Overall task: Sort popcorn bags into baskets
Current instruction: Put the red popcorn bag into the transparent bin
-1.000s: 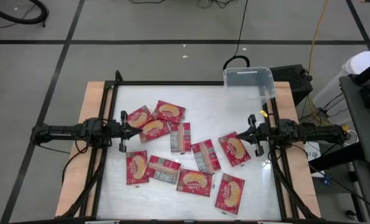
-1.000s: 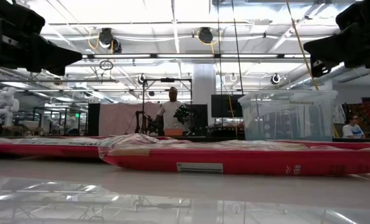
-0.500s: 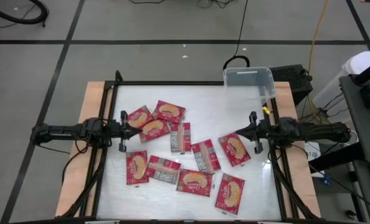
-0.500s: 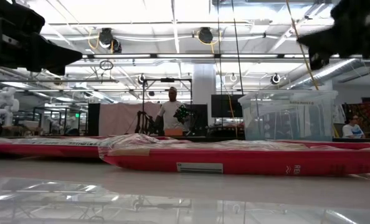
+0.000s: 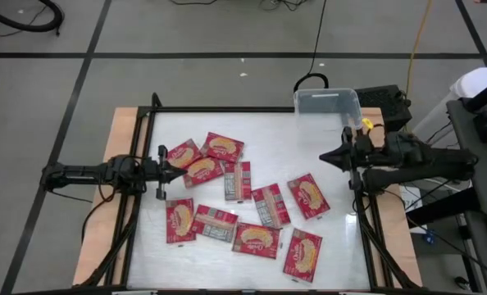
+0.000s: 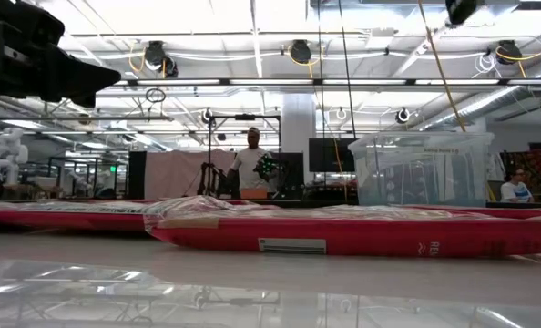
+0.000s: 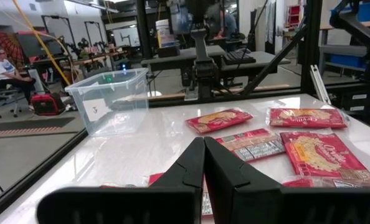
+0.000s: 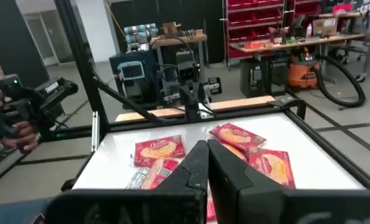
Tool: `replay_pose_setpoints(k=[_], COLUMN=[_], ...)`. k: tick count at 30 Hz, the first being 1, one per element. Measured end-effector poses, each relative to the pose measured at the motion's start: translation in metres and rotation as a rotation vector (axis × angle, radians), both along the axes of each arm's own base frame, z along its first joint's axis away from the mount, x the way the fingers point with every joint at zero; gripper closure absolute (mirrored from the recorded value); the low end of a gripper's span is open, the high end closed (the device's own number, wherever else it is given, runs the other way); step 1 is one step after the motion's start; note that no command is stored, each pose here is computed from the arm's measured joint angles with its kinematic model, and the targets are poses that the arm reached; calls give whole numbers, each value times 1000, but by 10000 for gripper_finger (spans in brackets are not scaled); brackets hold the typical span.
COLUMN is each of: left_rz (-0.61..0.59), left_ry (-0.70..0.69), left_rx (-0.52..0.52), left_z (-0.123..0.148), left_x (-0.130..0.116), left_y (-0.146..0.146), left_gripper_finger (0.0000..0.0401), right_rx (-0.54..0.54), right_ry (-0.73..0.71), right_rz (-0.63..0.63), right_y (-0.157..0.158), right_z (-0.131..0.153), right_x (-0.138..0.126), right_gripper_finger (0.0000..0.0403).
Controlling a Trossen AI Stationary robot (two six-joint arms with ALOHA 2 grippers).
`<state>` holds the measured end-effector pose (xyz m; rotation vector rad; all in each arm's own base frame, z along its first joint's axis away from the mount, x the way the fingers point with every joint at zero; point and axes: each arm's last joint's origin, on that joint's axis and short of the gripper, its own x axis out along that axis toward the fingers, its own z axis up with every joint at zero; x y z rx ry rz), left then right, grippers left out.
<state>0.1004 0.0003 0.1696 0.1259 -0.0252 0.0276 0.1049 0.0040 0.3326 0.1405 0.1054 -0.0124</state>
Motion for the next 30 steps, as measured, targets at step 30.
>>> replay_pose_setpoints(k=[30], left_rz=[17], left_ry=[-104], left_rx=[-41], left_z=[58], left_x=[-12], left_y=[1], left_gripper_finger=[387], right_rx=[102], right_ry=[781], right_rz=[-122], right_y=[5], right_z=[20], right_x=[77], right_gripper_finger=[403])
